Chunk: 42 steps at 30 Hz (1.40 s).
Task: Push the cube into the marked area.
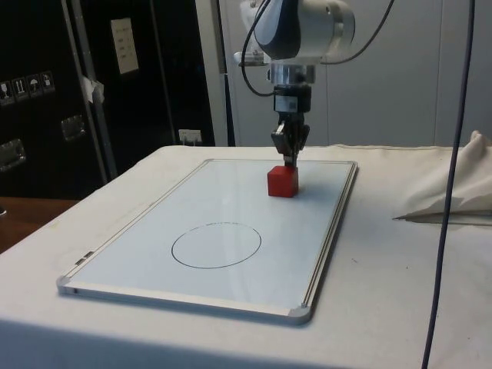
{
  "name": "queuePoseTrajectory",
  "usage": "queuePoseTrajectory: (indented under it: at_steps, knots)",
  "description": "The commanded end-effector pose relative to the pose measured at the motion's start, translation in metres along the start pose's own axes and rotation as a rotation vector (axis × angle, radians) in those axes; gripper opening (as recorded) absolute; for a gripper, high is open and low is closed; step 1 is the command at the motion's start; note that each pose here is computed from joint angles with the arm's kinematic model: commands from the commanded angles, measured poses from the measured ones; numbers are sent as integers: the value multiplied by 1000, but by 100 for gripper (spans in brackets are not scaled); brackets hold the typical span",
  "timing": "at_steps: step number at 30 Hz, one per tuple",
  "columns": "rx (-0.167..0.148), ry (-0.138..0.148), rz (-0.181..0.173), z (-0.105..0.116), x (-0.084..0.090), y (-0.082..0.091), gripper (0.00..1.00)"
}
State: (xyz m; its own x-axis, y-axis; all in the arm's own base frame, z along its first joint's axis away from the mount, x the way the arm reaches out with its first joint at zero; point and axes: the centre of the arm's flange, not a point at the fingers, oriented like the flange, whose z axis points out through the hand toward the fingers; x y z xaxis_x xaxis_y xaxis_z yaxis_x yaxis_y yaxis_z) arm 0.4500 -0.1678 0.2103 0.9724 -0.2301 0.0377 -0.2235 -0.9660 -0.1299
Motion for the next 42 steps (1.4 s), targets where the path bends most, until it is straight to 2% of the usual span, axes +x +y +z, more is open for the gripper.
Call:
queuePoseTrajectory:
  at_steps: [1,5,6,7,10,13,14,19,21,22,24,27,30,31,32,39,40,42]
  knots:
    - [9,1,12,-1,-1,-1,0]
    - [19,0,37,0,-1,-4,0]
    - [12,-2,26,1,-1,-1,0]
    - [20,-1,40,1,-1,-5,0]
    - [25,-1,52,2,0,-12,0]
    - [25,-2,54,4,3,-20,0]
    - [23,-3,47,3,2,-16,0]
    - [28,0,50,6,10,-40,0]
    - [27,0,48,8,13,-46,0]
    - [33,-1,45,5,11,-43,0]
    - [28,2,45,9,17,-56,0]
    - [29,4,41,11,22,-67,0]
    - [30,5,38,12,26,-77,0]
    - [40,6,35,10,25,-75,0]
    - [31,6,38,13,27,-81,0]
    - [39,10,30,17,36,-112,0]
    - [50,8,26,15,35,-108,0]
    - [41,10,27,18,39,-120,0]
